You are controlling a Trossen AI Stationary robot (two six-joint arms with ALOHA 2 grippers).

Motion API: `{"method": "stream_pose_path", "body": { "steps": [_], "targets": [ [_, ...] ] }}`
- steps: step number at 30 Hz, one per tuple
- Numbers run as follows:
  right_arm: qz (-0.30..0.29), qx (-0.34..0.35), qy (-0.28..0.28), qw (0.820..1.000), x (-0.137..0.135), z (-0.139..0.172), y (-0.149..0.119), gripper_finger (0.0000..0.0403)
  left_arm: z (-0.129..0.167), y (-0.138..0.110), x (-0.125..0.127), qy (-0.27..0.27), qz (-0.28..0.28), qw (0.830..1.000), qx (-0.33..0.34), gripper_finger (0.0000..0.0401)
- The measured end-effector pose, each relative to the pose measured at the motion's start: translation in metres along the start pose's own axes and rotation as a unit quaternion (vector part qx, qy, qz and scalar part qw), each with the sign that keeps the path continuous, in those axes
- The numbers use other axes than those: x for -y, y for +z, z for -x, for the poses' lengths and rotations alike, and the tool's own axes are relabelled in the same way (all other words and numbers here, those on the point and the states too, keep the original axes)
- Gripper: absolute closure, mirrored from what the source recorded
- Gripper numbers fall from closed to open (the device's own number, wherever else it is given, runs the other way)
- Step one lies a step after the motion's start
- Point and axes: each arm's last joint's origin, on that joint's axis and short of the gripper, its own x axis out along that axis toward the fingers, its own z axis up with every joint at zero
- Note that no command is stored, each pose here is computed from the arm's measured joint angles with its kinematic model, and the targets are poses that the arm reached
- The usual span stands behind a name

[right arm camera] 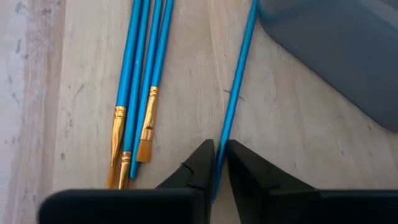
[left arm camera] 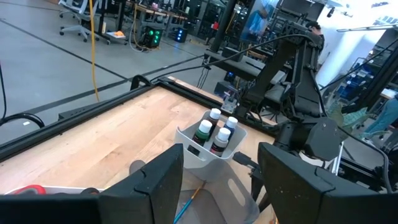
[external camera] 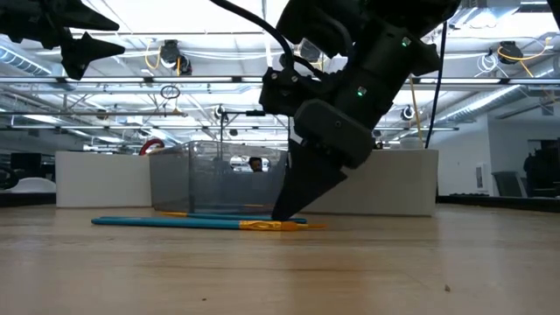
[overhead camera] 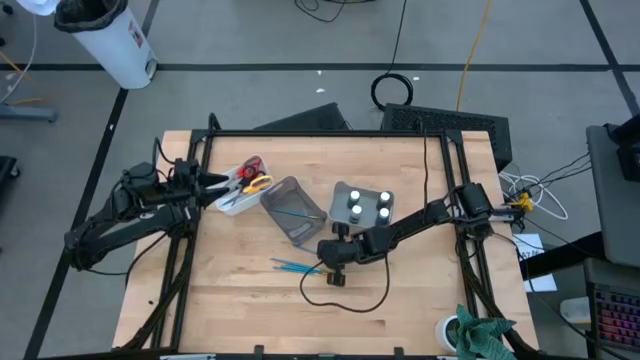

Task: Pick & Place Paint Supplies
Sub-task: Put the blue paintbrush into the black bin

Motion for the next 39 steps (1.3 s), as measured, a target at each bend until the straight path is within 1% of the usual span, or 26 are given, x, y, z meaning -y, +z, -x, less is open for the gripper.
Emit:
{"method": "stream_pose_path", "body": {
  "steps": [3,5,15,19,27,34,39],
  "targets": [
    [0.001,-0.005,0.015,1.000,-0.001,0.000,0.000,0.0384,0.000,0.000,0.000,0.000,0.000,1.000,0.000,0.0187],
    [-0.001,-0.007,0.022,1.000,-0.001,0.000,0.000,0.0397,0.000,0.000,0.000,0.000,0.000,1.000,0.000,0.0187],
    [-0.003,-0.004,0.024,1.000,-0.002,0.000,0.000,0.0400,0.000,0.000,0.000,0.000,0.000,1.000,0.000,0.0187],
    [-0.001,0.004,0.032,0.999,-0.004,0.006,0.003,0.0401,0.000,0.000,0.000,0.000,0.000,1.000,0.000,0.0187],
    [0.010,0.055,0.055,0.997,-0.012,0.027,0.015,0.0402,0.000,0.000,0.000,0.000,0.000,1.000,0.000,0.0187],
    [0.018,0.086,0.069,0.994,-0.020,0.048,0.023,0.0403,0.000,0.000,0.000,0.000,0.000,1.000,0.000,0.0187],
    [0.018,0.106,0.077,0.991,-0.022,0.057,0.028,0.0403,0.000,0.000,0.000,0.000,0.000,1.000,0.000,0.0187]
  ]
}}
